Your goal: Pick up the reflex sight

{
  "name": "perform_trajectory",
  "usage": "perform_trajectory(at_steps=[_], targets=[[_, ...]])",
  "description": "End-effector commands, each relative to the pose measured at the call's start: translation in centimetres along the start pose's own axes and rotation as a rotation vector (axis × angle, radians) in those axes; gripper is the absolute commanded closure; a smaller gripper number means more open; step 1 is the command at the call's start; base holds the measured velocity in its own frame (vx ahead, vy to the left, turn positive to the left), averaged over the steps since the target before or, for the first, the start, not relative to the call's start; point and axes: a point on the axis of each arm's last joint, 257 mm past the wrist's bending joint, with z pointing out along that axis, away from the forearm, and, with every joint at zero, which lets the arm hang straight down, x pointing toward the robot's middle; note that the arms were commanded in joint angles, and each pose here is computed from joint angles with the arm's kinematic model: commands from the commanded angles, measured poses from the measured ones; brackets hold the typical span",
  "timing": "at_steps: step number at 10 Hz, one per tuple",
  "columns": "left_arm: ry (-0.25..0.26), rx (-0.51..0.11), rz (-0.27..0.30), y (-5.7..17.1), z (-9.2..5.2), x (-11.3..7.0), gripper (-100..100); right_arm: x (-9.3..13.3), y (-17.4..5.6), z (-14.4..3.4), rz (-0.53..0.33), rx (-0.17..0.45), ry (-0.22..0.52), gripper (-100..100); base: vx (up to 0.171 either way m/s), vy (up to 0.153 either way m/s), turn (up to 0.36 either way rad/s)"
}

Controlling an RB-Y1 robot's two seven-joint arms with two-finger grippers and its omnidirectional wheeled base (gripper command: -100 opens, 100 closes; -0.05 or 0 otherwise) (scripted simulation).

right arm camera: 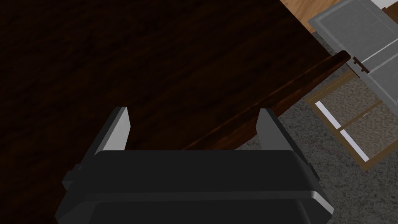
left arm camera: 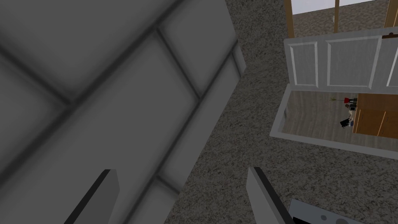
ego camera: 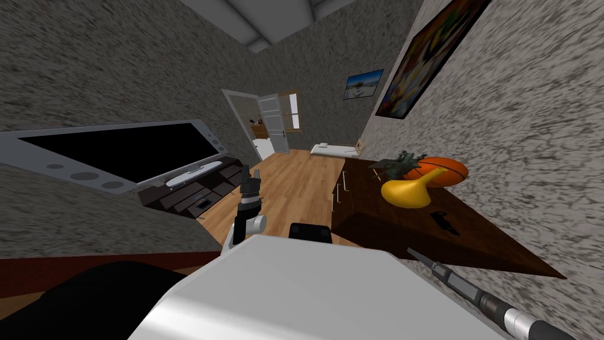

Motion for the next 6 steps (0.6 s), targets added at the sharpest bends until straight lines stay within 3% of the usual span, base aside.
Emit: perform_trajectory(at_steps=[1,2,3,4,6], targets=[[0.0,0.0,0.0,0.0,0.0,0.0,0,0.4,-2.6,-1.4,-0.015,0.065,0.049,-100,0.03,0.033,0.139],[0.0,0.0,0.0,0.0,0.0,0.0,0,0.5,-3.1,-1.6,-0.009,0.076,0.049,-100,0.029,0.02,0.076],[0.0,0.0,0.0,0.0,0.0,0.0,0,0.8,-5.6,-3.3,-0.016,0.143,0.089,-100,0.033,0.019,0.118],[0.0,0.0,0.0,0.0,0.0,0.0,0,0.8,-6.2,-3.6,-0.009,0.156,0.089,-100,0.028,0.008,0.074],[0.0,0.0,0.0,0.0,0.0,0.0,0,1.0,-10.3,-7.2,-0.022,0.277,0.158,-100,0.044,0.0,0.198]])
